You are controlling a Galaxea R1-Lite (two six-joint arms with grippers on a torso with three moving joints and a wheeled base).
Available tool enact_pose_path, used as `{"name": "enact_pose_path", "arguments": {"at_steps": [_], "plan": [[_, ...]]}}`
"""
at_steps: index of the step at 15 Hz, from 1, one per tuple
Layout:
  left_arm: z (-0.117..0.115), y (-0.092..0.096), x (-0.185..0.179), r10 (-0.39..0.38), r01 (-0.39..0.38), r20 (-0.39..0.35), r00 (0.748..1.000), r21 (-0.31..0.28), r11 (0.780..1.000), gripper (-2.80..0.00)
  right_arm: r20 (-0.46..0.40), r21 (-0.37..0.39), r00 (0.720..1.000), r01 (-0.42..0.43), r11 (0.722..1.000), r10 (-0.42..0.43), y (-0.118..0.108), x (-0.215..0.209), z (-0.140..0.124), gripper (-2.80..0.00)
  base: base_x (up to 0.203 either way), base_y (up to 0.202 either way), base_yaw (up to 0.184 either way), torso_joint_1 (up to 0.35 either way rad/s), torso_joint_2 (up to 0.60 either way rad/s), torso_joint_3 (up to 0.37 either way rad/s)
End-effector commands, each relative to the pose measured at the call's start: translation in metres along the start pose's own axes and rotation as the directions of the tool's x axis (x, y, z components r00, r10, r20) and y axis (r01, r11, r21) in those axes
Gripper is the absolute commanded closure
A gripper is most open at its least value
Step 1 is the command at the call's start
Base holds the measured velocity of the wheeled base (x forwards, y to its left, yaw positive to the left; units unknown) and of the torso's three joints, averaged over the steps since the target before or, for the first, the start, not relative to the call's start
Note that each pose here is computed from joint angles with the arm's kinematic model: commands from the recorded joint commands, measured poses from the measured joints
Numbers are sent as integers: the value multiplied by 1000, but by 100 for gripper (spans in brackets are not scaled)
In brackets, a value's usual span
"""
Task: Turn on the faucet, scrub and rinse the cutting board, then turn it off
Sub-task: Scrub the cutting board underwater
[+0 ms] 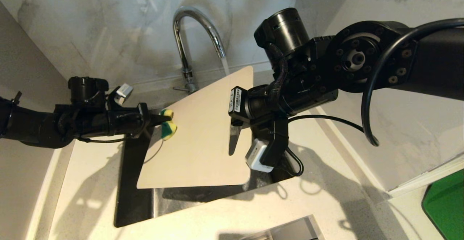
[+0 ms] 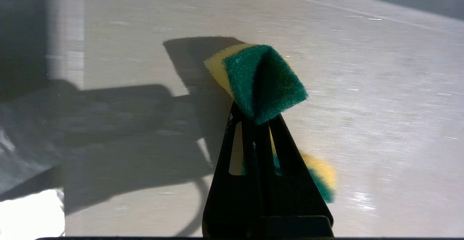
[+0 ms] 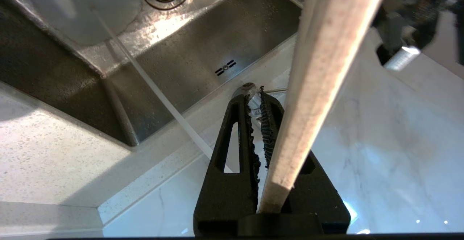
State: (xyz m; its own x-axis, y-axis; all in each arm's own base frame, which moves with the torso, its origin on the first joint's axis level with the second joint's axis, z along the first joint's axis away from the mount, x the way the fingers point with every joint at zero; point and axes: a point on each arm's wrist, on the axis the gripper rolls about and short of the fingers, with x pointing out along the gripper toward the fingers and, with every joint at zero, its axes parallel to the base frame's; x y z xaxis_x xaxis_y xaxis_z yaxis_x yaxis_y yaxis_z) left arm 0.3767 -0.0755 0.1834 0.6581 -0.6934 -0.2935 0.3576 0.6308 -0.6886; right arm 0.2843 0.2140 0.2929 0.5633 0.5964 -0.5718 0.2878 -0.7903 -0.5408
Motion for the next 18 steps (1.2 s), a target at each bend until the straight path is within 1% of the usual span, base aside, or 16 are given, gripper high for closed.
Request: {"name": "enact_pose_path", "arguments": {"at_steps": [1,2,5,9,12,14,15,16,18], "plan": [[-3,16,6,24,-24,-17,1000,-20,1000,0,7,-13,1000,-2,1000,2,1,0,1,0,0,0,0,0,0,0],[-3,20,6,32,-33,-17,999,-22,999,0,8,-13,1000,-4,1000,4,1,-1,2,0,0,0,0,0,0,0],[-1,45,10,73,-73,-17,997,-20,997,0,9,-10,1000,-7,1000,7,2,-2,2,0,0,0,0,0,0,0],[3,59,10,94,-95,-6,996,-34,995,0,12,-9,1000,-10,1000,10,3,-1,2,0,0,0,0,0,0,0],[16,71,2,111,-110,30,993,-40,993,0,9,-9,1000,-9,1000,9,3,-1,2,0,0,0,0,0,0,0],[22,65,-5,88,-87,41,995,-36,996,0,9,-9,1000,-8,1000,8,3,-1,2,0,0,0,0,0,0,0],[25,56,-10,71,-70,52,996,-33,997,0,10,-9,1000,-9,1000,9,3,-1,2,0,0,0,0,0,0,0],[28,43,-16,52,-50,66,996,-34,998,0,9,-9,1000,-8,1000,9,3,-1,2,0,0,0,0,0,0,0],[34,5,-32,-4,7,97,995,-29,1000,0,10,-9,1000,-11,1000,11,3,0,2,0,0,0,0,0,0,0]]}}
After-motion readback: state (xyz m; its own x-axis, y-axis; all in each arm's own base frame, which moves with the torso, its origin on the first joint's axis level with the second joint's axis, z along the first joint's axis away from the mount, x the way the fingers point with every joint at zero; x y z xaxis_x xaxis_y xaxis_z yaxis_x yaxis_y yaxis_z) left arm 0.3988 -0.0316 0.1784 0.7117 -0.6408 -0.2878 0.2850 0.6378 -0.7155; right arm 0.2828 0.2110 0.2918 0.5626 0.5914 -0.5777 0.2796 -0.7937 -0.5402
